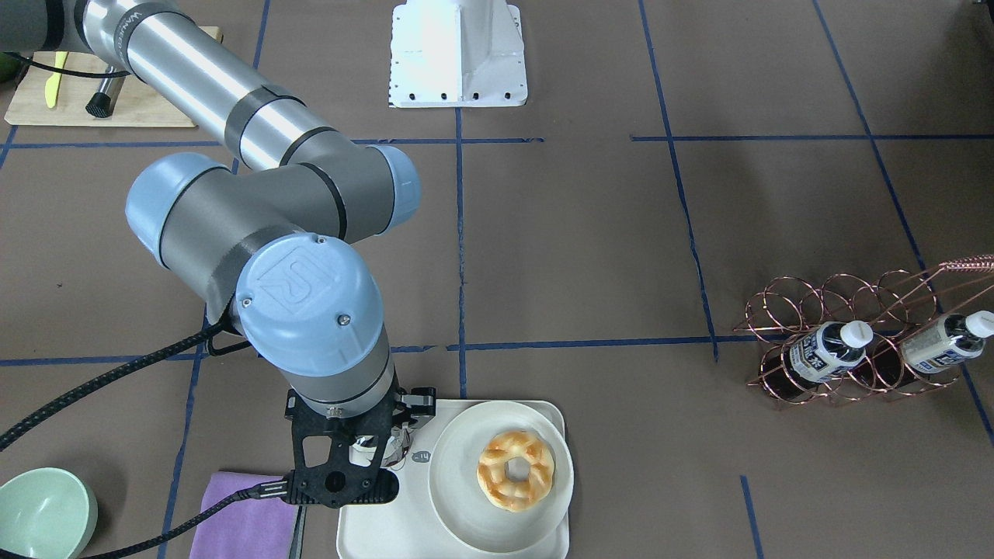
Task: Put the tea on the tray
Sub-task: 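Lower the tea bottle onto the tray beside the plate and release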
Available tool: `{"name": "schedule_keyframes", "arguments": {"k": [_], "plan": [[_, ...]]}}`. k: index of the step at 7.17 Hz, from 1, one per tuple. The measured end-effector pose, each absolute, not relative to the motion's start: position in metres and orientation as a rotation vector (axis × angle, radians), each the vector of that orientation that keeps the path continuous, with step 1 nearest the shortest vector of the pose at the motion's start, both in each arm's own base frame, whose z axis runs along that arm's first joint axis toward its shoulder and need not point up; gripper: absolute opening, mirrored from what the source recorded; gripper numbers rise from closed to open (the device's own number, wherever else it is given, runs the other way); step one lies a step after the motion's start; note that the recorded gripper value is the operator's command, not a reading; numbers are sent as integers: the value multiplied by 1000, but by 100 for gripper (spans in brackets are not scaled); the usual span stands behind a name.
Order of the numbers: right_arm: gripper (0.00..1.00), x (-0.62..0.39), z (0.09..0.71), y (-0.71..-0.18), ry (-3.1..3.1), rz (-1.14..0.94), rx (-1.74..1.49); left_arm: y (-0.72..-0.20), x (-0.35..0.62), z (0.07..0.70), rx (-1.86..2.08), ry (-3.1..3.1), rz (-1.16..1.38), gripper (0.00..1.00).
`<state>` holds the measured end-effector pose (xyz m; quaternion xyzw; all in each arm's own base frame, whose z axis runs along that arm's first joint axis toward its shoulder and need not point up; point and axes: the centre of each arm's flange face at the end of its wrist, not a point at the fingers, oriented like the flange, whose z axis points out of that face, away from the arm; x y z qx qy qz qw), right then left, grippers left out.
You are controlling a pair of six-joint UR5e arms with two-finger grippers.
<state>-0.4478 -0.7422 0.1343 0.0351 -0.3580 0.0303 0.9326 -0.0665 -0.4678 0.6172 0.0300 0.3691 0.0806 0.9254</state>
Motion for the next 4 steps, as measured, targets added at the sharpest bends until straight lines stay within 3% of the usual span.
{"name": "schedule_keyframes", "arguments": {"k": [4], "plan": [[99,-388,96,-747,-807,79,54,-468,-66,618,61,757,165,100]]}}
